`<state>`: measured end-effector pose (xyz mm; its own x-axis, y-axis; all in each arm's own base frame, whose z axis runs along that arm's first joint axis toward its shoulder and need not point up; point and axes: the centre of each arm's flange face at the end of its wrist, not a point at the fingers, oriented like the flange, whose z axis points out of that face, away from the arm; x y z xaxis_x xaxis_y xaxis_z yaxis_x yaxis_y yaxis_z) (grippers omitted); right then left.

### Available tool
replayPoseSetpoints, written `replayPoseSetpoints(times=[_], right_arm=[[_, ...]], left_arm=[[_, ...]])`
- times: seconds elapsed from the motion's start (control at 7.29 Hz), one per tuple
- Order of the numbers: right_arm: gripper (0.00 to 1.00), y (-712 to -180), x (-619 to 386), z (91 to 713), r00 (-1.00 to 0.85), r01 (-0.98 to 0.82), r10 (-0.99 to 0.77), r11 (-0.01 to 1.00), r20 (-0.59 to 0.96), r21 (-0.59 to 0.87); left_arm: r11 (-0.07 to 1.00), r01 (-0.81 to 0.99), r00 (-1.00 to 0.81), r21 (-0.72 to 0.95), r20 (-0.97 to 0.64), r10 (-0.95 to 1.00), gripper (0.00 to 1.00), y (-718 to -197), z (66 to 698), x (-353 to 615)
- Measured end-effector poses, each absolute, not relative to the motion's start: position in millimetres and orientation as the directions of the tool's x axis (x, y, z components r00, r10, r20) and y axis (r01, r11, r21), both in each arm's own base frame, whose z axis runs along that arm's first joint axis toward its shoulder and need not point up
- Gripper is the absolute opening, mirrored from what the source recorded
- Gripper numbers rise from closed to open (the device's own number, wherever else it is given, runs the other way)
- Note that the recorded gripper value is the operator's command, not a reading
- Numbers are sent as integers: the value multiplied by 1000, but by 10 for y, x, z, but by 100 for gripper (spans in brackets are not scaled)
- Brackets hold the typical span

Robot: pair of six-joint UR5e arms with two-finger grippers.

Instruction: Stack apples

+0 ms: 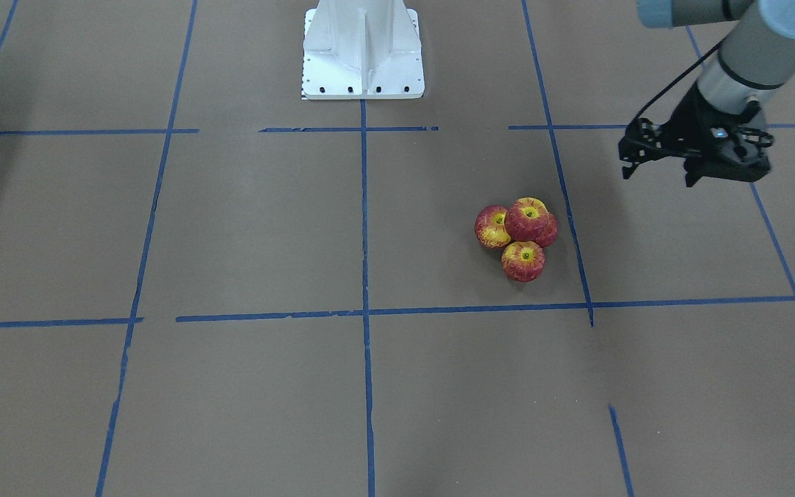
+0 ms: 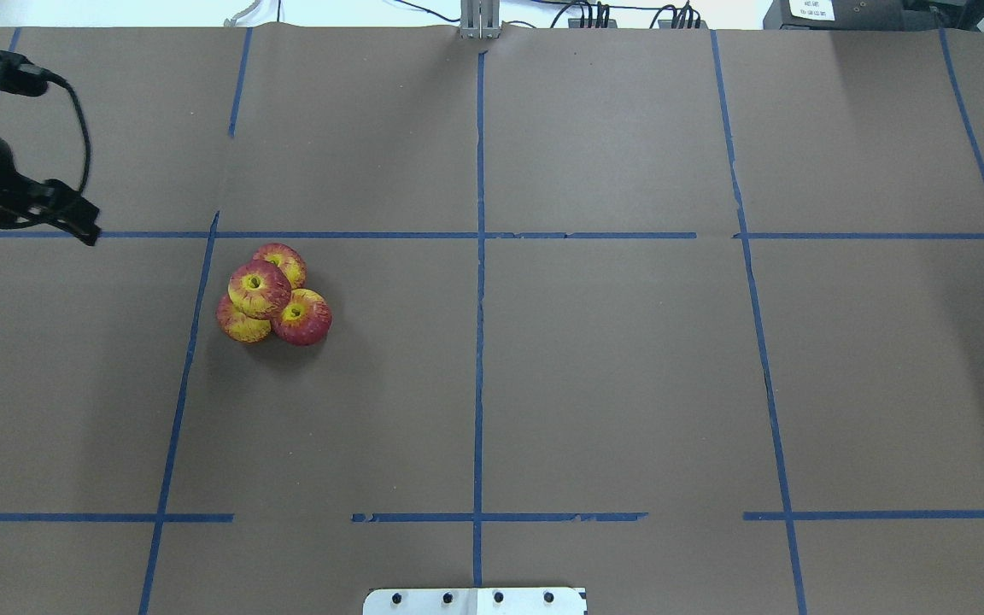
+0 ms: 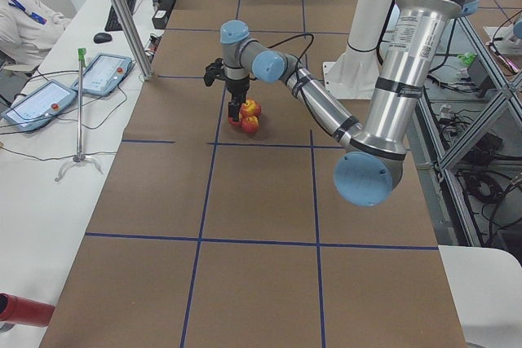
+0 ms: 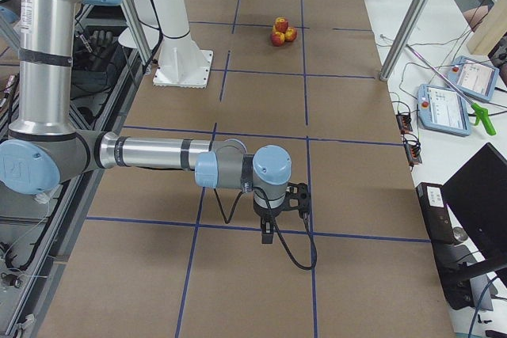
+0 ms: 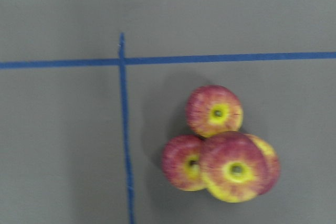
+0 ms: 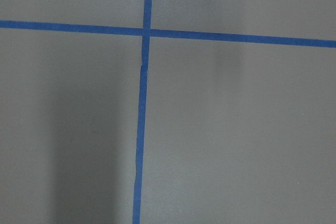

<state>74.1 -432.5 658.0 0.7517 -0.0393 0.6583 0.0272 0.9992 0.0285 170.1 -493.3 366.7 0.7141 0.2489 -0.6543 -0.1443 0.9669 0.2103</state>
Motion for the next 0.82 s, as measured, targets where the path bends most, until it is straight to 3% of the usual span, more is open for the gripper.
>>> replayPoseSetpoints(times=[0.41, 0.82], right_arm=[[100, -4325, 741, 6580, 752, 27, -39, 999, 658, 28], [100, -4325, 741, 6579, 752, 27, -39, 999, 658, 29]], left_arm=[[934, -258, 733, 248, -579, 356, 100, -5090, 5124, 29], [947, -262, 726, 187, -608, 321, 100, -4742, 5899, -542]])
